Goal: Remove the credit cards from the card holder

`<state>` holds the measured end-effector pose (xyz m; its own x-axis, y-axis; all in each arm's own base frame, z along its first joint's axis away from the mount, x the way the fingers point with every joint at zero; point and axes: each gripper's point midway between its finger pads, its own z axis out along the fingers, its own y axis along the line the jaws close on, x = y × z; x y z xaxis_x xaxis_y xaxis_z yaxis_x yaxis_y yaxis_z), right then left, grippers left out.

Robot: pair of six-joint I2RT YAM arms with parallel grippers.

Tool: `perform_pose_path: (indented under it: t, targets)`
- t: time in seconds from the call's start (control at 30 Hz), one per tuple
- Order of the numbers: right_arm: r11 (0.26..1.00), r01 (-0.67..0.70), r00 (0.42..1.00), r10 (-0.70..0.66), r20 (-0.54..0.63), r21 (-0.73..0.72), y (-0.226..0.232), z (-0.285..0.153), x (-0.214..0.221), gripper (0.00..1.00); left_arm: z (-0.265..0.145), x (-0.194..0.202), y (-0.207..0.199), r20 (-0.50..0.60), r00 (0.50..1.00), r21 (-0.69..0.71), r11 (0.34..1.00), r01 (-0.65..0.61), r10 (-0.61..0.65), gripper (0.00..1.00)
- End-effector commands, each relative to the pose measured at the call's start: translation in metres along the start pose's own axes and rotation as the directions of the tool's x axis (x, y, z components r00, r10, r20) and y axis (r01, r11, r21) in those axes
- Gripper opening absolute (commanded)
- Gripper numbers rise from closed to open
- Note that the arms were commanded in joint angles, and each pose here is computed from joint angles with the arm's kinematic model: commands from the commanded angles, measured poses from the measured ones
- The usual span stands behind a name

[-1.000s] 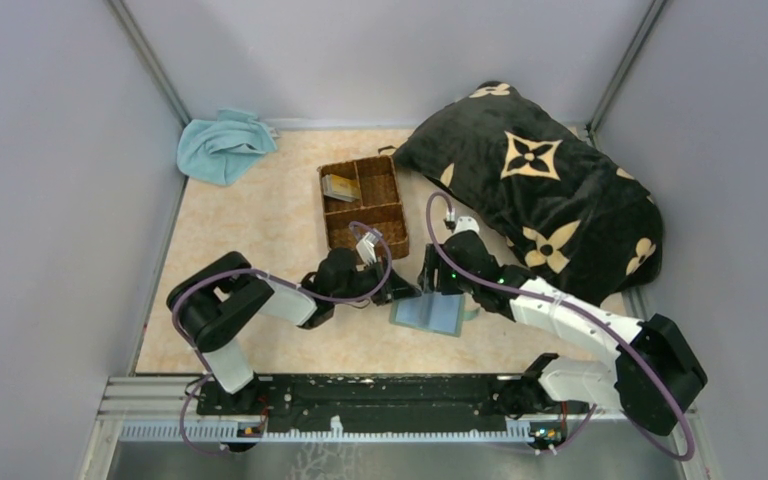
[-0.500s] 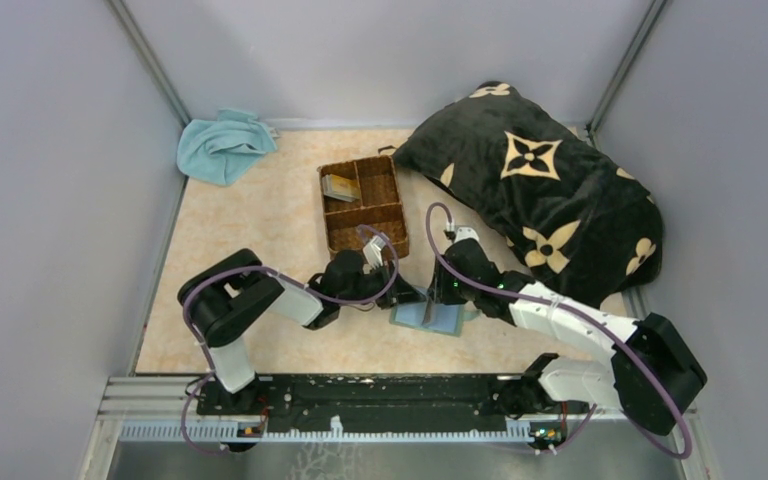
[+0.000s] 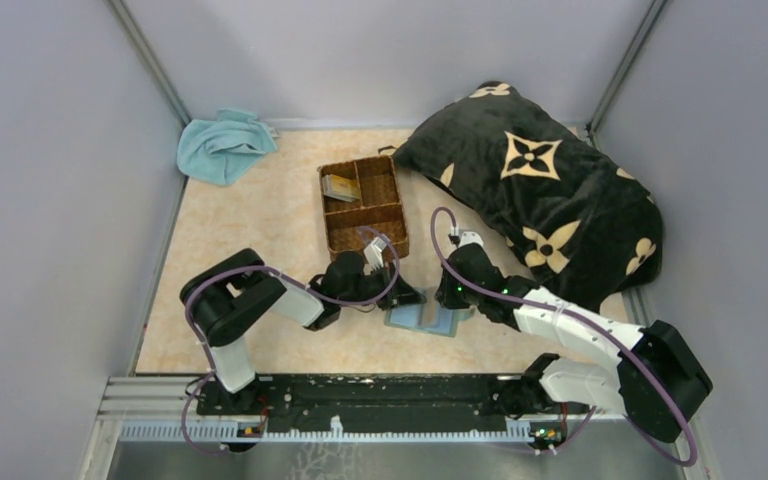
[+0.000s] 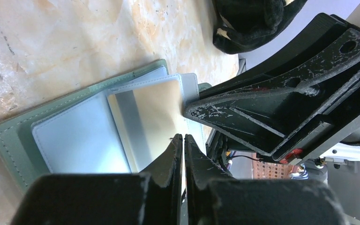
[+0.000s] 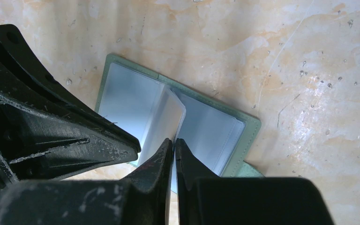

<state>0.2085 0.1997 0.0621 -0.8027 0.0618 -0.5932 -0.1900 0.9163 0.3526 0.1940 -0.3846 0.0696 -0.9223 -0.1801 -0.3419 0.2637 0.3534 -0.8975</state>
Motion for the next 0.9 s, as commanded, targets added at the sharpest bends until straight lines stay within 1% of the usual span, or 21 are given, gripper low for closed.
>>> perform_pose_path:
  t: [0.0,0.1,0.13,0.17,0.2,0.23,0.27,0.3,0.37,0.5,0.57,0.67,0.77,0.87]
  targets:
    - [1.000,-0.006,1.000,0.006,0.022,0.002,0.000,0.001,-0.005,0.04,-0.004,-0.001,-0.006,0.014,0.999,0.023,0.999,-0.029,0.029,0.09]
    - [1.000,-0.004,1.000,0.004,0.025,0.011,-0.002,0.000,-0.006,0.03,-0.008,-0.002,-0.001,0.026,0.999,-0.007,0.999,-0.043,0.044,0.09]
    - [1.000,-0.004,1.000,0.003,0.025,0.022,-0.004,0.000,-0.005,0.04,-0.009,-0.002,0.002,0.030,0.998,-0.021,0.998,-0.051,0.052,0.09]
    - [0.999,-0.003,1.000,0.002,0.024,0.038,-0.007,0.000,-0.004,0.09,-0.011,-0.003,0.004,0.034,0.998,-0.037,0.997,-0.061,0.062,0.09]
    - [0.999,-0.008,1.000,0.006,0.024,0.053,-0.010,-0.001,-0.004,0.25,-0.012,-0.002,0.007,0.031,0.997,-0.059,0.996,-0.067,0.069,0.09]
    - [0.998,-0.012,1.000,0.010,0.024,0.069,-0.014,-0.001,-0.003,0.37,-0.013,-0.003,0.009,0.032,0.996,-0.070,0.995,-0.076,0.078,0.09]
    - [0.997,-0.017,0.999,0.015,0.028,0.078,-0.016,-0.002,-0.002,0.45,-0.014,-0.005,0.008,0.035,0.996,-0.076,0.994,-0.084,0.087,0.09]
    - [0.996,-0.023,0.999,0.020,0.039,0.081,-0.017,-0.003,-0.003,0.49,-0.014,-0.005,0.009,0.034,0.995,-0.083,0.992,-0.092,0.095,0.09]
    - [0.996,-0.037,0.998,0.032,0.063,0.078,-0.017,-0.006,-0.006,0.50,-0.013,-0.006,0.009,0.034,0.994,-0.087,0.992,-0.096,0.099,0.09]
    - [0.996,-0.044,0.995,0.037,0.091,0.075,-0.016,-0.009,-0.013,0.38,-0.011,-0.003,0.012,0.024,0.995,-0.086,0.992,-0.092,0.094,0.09]
    - [0.997,-0.037,0.996,0.032,0.083,0.063,-0.013,-0.007,-0.012,0.31,-0.010,-0.001,0.014,0.017,0.996,-0.082,0.993,-0.086,0.087,0.09]
    - [0.999,-0.026,0.998,0.024,0.055,0.041,-0.009,-0.001,-0.007,0.25,-0.009,0.002,0.016,0.009,0.997,-0.077,0.994,-0.078,0.079,0.09]
    - [1.000,-0.026,0.999,0.025,0.032,0.018,-0.005,0.005,-0.003,0.25,-0.010,0.003,0.017,0.008,0.997,-0.078,0.994,-0.076,0.077,0.09]
    - [1.000,-0.030,0.999,0.030,0.022,-0.003,-0.001,0.009,0.000,0.39,-0.014,0.003,0.018,0.017,0.997,-0.085,0.993,-0.077,0.079,0.09]
